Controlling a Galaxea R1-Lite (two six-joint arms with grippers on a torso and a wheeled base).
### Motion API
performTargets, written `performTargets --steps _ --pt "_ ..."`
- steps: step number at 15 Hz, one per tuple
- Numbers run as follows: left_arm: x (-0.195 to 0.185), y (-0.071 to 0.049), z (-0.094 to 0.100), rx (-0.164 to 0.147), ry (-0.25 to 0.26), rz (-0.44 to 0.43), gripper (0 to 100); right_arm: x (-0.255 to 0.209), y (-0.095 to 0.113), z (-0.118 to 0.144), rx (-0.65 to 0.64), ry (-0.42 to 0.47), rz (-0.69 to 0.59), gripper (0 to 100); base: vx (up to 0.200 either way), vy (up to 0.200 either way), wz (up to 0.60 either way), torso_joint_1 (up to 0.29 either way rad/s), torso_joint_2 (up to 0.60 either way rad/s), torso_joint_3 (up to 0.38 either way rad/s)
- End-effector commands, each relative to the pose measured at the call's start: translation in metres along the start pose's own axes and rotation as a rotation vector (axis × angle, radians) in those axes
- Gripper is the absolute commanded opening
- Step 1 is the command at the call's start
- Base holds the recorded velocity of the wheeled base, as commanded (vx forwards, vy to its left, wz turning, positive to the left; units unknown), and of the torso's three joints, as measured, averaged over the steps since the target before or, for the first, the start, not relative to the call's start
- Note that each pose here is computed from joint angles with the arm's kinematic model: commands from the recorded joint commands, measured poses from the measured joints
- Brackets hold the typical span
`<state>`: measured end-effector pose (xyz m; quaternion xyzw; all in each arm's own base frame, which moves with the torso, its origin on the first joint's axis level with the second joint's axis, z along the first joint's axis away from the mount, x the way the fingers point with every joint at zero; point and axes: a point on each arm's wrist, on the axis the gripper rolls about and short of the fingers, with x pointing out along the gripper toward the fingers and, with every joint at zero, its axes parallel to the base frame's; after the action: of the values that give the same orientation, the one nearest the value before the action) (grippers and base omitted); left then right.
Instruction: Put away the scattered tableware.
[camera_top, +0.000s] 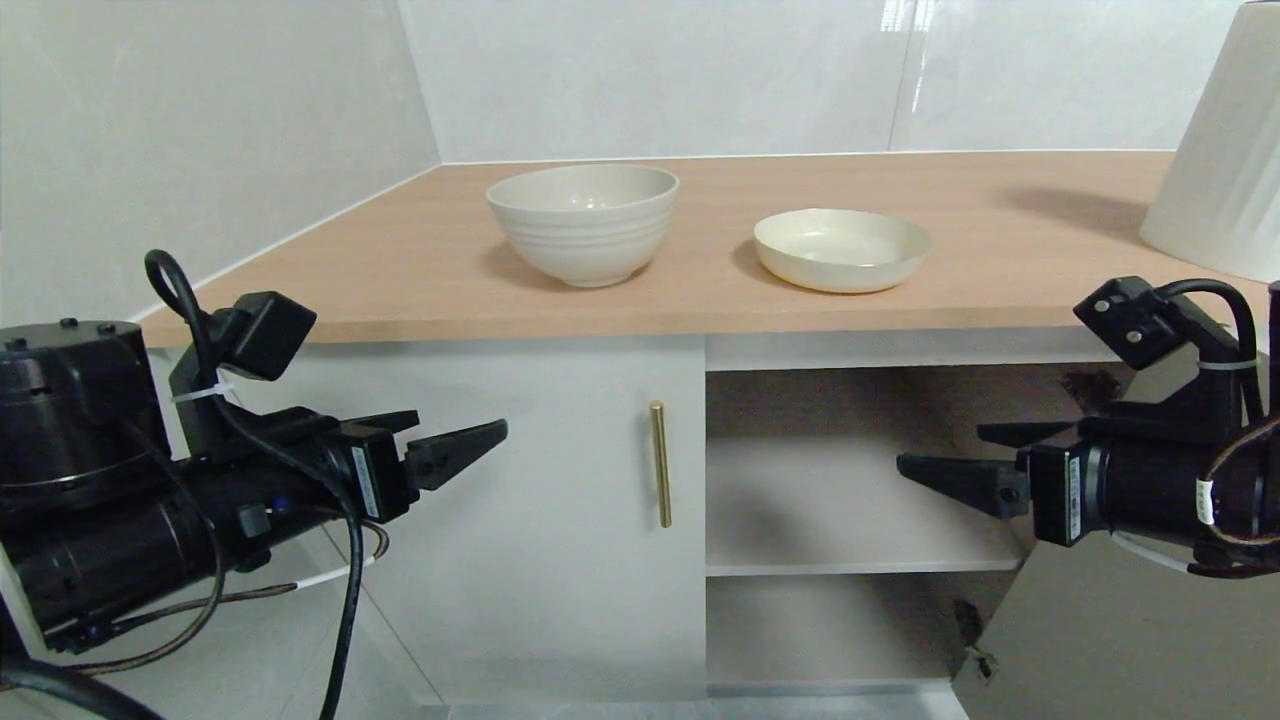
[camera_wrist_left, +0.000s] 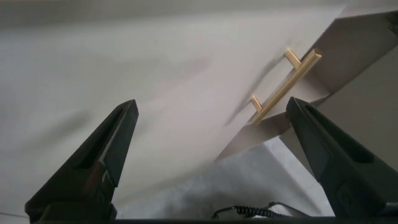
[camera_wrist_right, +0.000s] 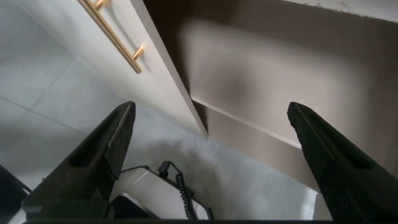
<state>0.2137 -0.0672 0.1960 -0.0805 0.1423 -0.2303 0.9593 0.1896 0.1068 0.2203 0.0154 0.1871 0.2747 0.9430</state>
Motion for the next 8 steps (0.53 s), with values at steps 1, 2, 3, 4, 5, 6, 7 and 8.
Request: performTargets --steps 1,2,3,4,5,6,7,8 --pt "0.0010 0.0009 0.0001 -0.002 0.001 0.003 100 0.0001 -0.0001 -0.0014 -0.005 0.005 0.000 100 0.000 0.000 0.00 0.000 0.00 0.000" --pt "0.0010 0.0012 0.0005 -0.002 0.001 0.005 100 0.0002 -0.0002 -0.0024 -0.011 0.006 0.000 100 0.000 0.000 0.00 0.046 -0.17 -0.105" --pt "0.0006 0.0012 0.0001 -0.004 0.008 0.006 100 -0.0002 -0.0002 -0.0025 -0.014 0.004 0.000 100 0.000 0.000 0.00 0.090 -0.30 -0.212" --pt "0.0010 0.0014 -0.0003 -0.005 0.011 0.007 100 -0.0002 -0.0002 -0.0025 -0.014 0.004 0.000 100 0.000 0.000 0.00 0.110 -0.31 -0.251" --pt "0.0010 0.0013 0.0001 -0.004 0.010 0.006 100 -0.0010 -0.0001 -0.0021 -0.014 0.001 0.001 100 0.000 0.000 0.00 0.124 -0.14 -0.261" --pt "0.0010 0.0013 0.0001 -0.004 0.010 0.006 100 -0.0010 -0.0001 -0.0021 -0.014 0.001 0.001 100 0.000 0.000 0.00 0.129 -0.40 -0.286" --pt "0.0010 0.0013 0.0001 -0.004 0.010 0.006 100 -0.0010 -0.0001 -0.0021 -0.015 0.001 0.001 100 0.000 0.000 0.00 0.076 -0.57 -0.290" --pt "0.0010 0.0013 0.0001 -0.004 0.010 0.006 100 -0.0010 -0.0001 -0.0021 -0.015 0.001 0.001 100 0.000 0.000 0.00 0.041 -0.56 -0.271"
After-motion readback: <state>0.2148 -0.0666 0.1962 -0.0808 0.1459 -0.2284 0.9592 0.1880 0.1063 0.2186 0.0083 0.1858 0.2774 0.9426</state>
